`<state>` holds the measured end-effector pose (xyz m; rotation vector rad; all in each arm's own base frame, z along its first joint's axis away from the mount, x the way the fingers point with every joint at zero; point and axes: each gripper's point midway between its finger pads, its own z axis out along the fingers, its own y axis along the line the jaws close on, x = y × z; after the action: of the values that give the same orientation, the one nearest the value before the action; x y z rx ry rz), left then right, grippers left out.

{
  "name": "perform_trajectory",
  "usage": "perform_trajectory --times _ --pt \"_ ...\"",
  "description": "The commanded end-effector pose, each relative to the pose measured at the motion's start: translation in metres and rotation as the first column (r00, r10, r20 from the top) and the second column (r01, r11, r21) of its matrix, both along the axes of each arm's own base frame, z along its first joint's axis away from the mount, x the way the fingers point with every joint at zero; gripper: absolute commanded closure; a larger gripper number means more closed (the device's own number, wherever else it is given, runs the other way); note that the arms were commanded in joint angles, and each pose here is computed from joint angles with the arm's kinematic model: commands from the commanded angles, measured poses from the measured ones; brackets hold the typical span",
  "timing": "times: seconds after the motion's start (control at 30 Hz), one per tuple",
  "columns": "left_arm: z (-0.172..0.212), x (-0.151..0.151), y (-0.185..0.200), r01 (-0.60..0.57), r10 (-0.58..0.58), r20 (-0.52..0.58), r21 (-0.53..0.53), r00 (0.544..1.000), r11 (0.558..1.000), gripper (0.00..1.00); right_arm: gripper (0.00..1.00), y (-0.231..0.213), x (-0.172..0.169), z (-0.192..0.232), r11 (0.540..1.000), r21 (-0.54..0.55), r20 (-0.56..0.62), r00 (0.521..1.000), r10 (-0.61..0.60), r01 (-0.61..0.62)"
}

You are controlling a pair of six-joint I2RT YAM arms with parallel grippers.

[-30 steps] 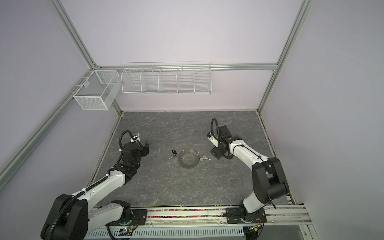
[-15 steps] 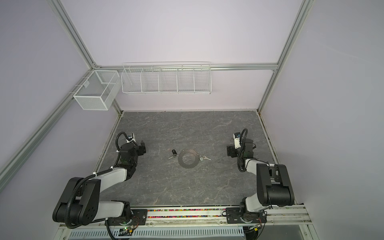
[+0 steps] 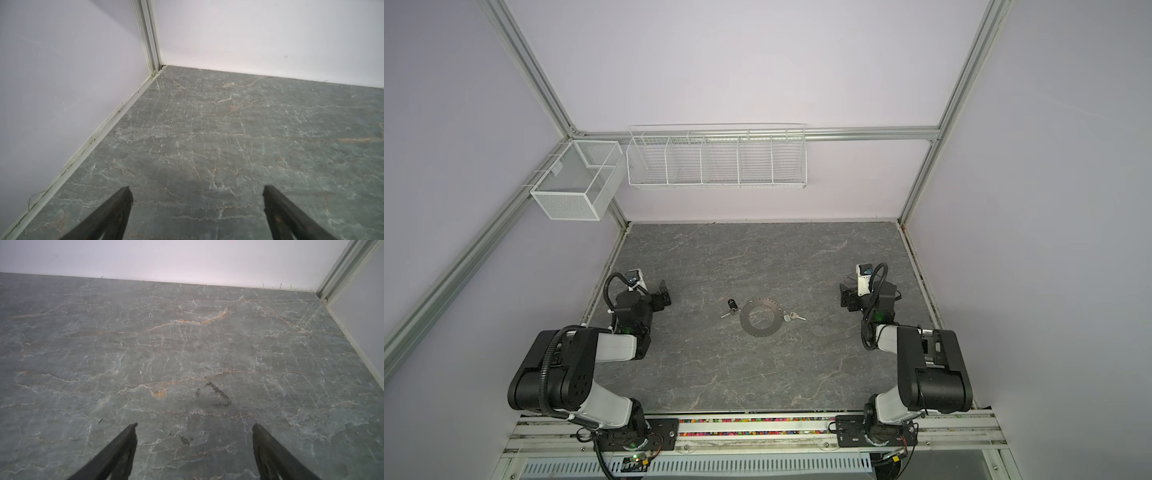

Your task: Put the keys on the keyring

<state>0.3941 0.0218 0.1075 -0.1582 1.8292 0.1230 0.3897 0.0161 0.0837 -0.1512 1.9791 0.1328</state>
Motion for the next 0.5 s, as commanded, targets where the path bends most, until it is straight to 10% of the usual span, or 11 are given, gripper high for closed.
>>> perform_trajectory --times 0.0,0.47 --pt "0.0115 0.0037 -0.0001 -0.002 0.003 0.048 -0.016 0.999 1.0 0.02 0.12 -0.0056 0.0031 0.0105 0.999 -0.006 0.071 0.997 -0.042 0.043" --pt "0.0113 0.005 0.0003 -0.004 0.005 0.043 -0.019 0.999 1.0 0.02 0.12 -0.0034 0.0032 0.0109 0.999 -0.013 0.071 0.997 -0.035 0.036"
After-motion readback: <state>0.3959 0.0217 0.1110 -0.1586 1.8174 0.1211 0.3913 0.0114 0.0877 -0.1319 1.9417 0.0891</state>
